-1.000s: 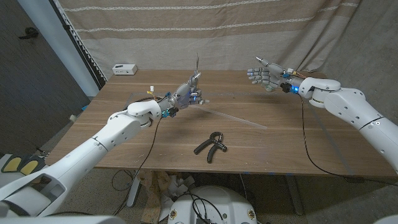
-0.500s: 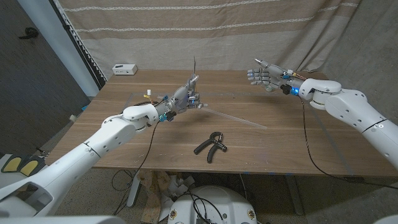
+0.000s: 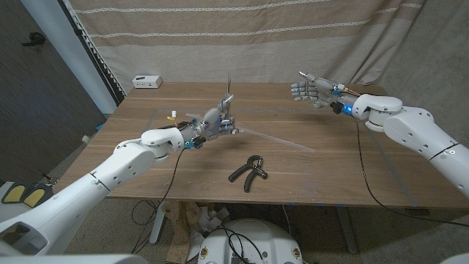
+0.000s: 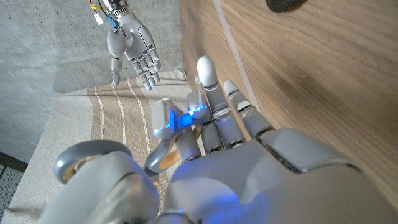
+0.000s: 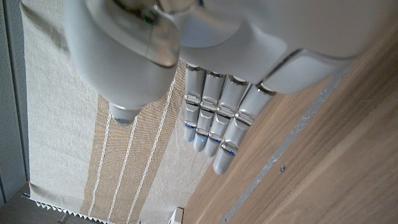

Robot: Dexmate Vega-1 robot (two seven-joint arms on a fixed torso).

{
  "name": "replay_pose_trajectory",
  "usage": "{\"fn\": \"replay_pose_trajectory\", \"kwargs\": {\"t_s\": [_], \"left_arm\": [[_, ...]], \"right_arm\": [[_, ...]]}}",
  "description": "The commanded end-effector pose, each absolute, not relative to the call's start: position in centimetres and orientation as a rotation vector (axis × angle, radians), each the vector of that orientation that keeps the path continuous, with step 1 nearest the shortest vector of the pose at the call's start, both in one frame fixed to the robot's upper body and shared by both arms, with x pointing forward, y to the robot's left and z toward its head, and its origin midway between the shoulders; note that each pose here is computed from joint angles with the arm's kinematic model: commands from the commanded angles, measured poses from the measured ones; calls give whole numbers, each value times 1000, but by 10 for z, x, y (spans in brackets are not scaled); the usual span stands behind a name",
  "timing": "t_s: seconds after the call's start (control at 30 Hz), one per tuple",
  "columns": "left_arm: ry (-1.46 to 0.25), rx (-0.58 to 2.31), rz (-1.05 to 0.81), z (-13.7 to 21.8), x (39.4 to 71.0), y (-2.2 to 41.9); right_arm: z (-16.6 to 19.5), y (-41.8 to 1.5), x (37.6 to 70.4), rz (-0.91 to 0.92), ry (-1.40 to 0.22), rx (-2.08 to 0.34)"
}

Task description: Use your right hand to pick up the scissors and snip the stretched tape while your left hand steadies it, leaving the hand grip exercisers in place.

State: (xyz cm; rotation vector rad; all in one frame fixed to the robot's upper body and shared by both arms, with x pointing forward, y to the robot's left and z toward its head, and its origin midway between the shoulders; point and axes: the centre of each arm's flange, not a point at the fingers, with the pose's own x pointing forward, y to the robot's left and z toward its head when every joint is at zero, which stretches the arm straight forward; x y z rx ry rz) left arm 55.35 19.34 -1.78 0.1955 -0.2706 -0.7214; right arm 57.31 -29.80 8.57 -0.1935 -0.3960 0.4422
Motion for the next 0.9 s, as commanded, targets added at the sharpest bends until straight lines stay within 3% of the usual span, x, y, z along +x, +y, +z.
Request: {"fn": "replay_pose_trajectory", "kwargs": {"t_s": [0.03, 0.9], "left_arm": [[-225, 217, -672, -27, 543, 205], [-220, 295, -675, -31, 529, 219]], "right_arm": [[76, -294, 570, 452, -404, -212], [69, -288, 555, 424, -518, -439]]}}
